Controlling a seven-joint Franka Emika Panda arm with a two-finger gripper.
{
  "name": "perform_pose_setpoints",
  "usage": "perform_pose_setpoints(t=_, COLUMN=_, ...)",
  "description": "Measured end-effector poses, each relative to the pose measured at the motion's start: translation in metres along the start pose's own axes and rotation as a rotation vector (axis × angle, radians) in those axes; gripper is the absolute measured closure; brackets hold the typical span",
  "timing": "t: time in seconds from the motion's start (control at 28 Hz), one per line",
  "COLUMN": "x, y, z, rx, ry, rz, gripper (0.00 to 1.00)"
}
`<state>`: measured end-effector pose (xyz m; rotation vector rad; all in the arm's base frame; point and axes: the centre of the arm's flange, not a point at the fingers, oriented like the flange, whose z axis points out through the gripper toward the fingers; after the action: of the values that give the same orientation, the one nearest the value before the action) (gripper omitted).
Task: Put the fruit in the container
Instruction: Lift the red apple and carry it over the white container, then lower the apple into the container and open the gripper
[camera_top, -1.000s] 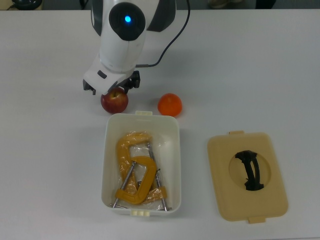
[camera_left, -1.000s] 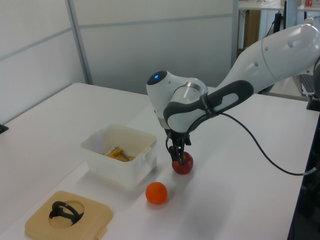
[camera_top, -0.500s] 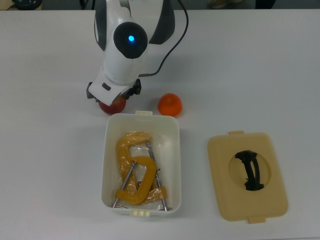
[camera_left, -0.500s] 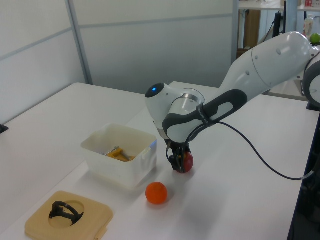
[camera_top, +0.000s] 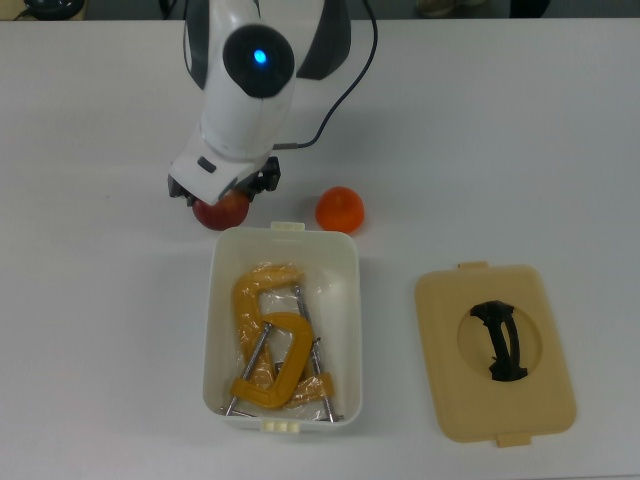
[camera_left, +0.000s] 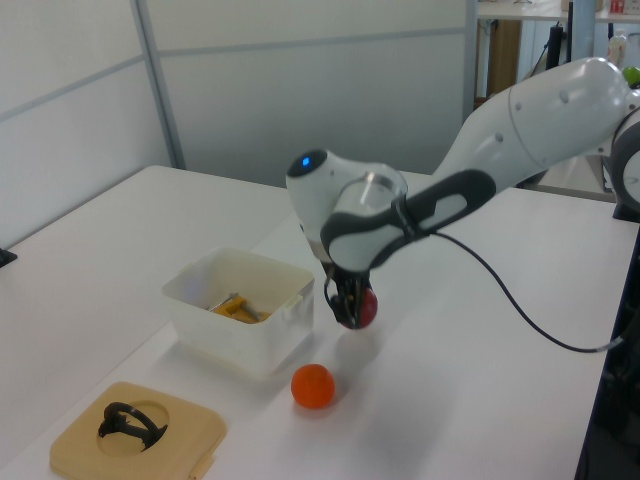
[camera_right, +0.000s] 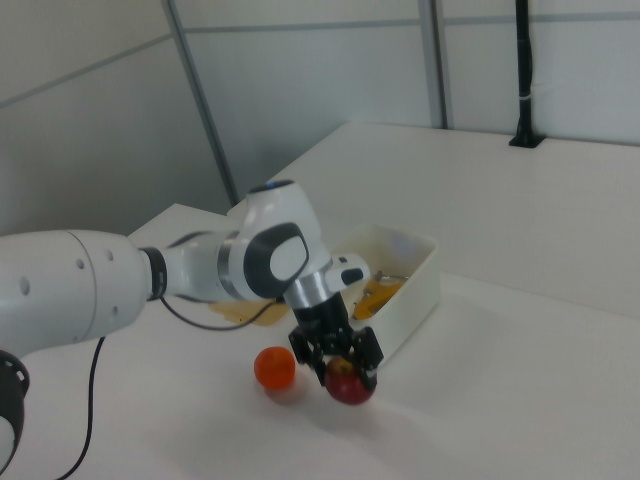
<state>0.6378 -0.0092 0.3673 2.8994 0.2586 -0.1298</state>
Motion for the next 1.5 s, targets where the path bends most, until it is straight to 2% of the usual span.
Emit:
perform_pose_setpoints(t=0.25, x=0.008, y=0.025, z=-0.108, rx=0.106, ry=0.148, rz=0.109, gripper=0.1)
perform_pose_setpoints(t=0.36, x=0.011, y=0.03, z=-0.133, rx=0.129, ry=0.21, rz=0.146, gripper=0.1)
perform_pose_setpoints(t=0.43, x=0.018, y=0.033, z=-0.145, rx=0.136, ry=0.289, rz=0.184, gripper=0.1)
perform_pose_setpoints(t=0.61, x=0.037, y=0.028, z=-0.139, rx=0.152, ry=0.384, rz=0.239, gripper=0.1)
perform_pose_setpoints(t=0.82, x=0.057, y=0.008, z=-0.102, rx=0.177, ry=0.367, rz=0.222, gripper=0.1)
perform_pose_setpoints(t=1.04, x=0.074, y=-0.014, z=-0.084, rx=0.19, ry=0.399, rz=0.199, gripper=0.1)
perform_pose_setpoints(t=1.25, x=0.073, y=-0.014, z=-0.091, rx=0.186, ry=0.405, rz=0.202, gripper=0.0)
perform_pose_setpoints(t=1.5, x=0.049, y=-0.01, z=-0.104, rx=0.169, ry=0.24, rz=0.188, gripper=0.0)
